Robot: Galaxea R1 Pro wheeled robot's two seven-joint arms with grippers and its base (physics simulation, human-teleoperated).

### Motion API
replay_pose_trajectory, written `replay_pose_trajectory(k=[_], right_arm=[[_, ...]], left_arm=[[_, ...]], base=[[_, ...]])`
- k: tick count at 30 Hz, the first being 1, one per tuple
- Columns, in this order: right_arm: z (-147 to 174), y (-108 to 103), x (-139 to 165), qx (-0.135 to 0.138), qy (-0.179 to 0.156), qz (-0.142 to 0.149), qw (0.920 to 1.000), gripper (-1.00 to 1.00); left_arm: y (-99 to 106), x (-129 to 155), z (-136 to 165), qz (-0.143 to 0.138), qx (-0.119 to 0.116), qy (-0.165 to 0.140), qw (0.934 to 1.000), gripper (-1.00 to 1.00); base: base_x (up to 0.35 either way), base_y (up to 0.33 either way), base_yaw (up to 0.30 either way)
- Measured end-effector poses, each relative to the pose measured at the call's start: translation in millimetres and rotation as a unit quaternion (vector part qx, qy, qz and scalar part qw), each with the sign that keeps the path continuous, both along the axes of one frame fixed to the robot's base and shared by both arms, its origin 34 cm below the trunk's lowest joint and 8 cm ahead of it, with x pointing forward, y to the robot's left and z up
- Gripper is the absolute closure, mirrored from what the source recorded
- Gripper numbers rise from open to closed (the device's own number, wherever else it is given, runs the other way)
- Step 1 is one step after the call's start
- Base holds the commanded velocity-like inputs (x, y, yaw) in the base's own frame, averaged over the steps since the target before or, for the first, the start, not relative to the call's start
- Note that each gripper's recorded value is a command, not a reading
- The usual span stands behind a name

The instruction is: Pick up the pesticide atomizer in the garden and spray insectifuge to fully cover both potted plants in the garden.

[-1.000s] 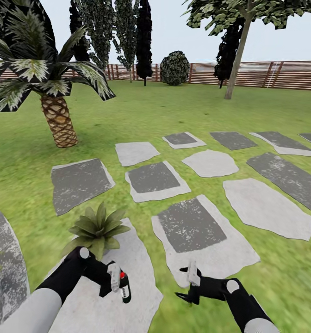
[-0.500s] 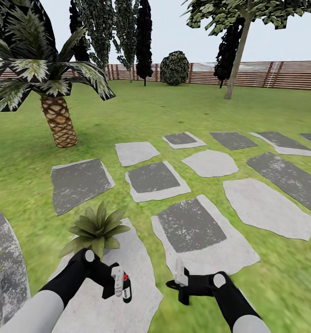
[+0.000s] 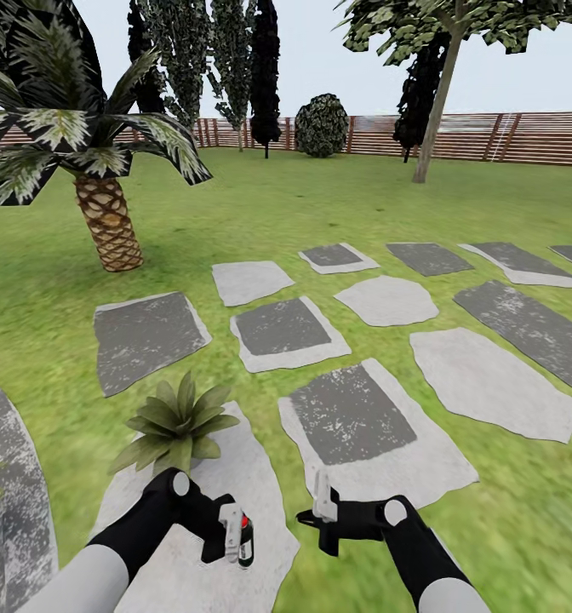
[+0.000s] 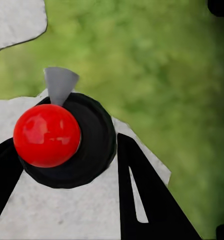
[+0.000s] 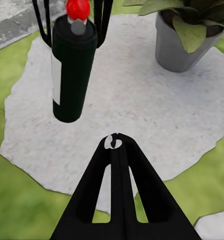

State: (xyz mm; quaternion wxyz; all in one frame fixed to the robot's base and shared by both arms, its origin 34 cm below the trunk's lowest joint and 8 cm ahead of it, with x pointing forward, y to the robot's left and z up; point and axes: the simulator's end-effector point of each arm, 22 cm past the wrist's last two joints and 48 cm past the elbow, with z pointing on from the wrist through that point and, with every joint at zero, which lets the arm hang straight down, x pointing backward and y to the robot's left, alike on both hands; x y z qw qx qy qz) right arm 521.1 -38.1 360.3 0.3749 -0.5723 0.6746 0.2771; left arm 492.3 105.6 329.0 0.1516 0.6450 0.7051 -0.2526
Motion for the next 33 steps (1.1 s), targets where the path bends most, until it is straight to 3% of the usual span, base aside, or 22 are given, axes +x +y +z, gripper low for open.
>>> replay_pose_trajectory(k=[8, 10, 14, 16, 33], right_arm=[[3.1, 8.0, -0.1, 0.006, -0.001, 0.001, 1.0, 1.0], [8.8, 13.1, 4.0, 0.01, -0.008, 0.001, 0.9999, 1.0], [9.7, 13.3, 4.9, 0.01, -0.01, 0.0, 0.9999, 1.0], [9.8, 13.3, 5.0, 0.01, -0.01, 0.0, 0.9999, 1.0], [9.8, 13.4, 5.0, 0.011, -0.01, 0.0, 0.9999, 1.0]], left_arm=[[-14.9, 3.9, 0.5, 0.005, -0.007, -0.012, 0.9999, 1.0], [-15.1, 6.0, -9.7, 0.024, -0.001, -0.031, 0.9992, 1.0], [-23.2, -2.6, -13.9, 0.01, 0.004, -0.031, 0.9995, 1.0], [-38.8, -3.4, -11.3, 0.005, -0.004, -0.035, 0.9994, 1.0], [-66.5, 10.6, -5.2, 0.028, -0.015, -0.06, 0.9977, 1.0]], base=[[0.0, 0.0, 0.0], [0.0, 0.0, 0.0], [0.0, 0.0, 0.0], [0.0, 0.0, 0.0], [0.0, 0.0, 0.0]])
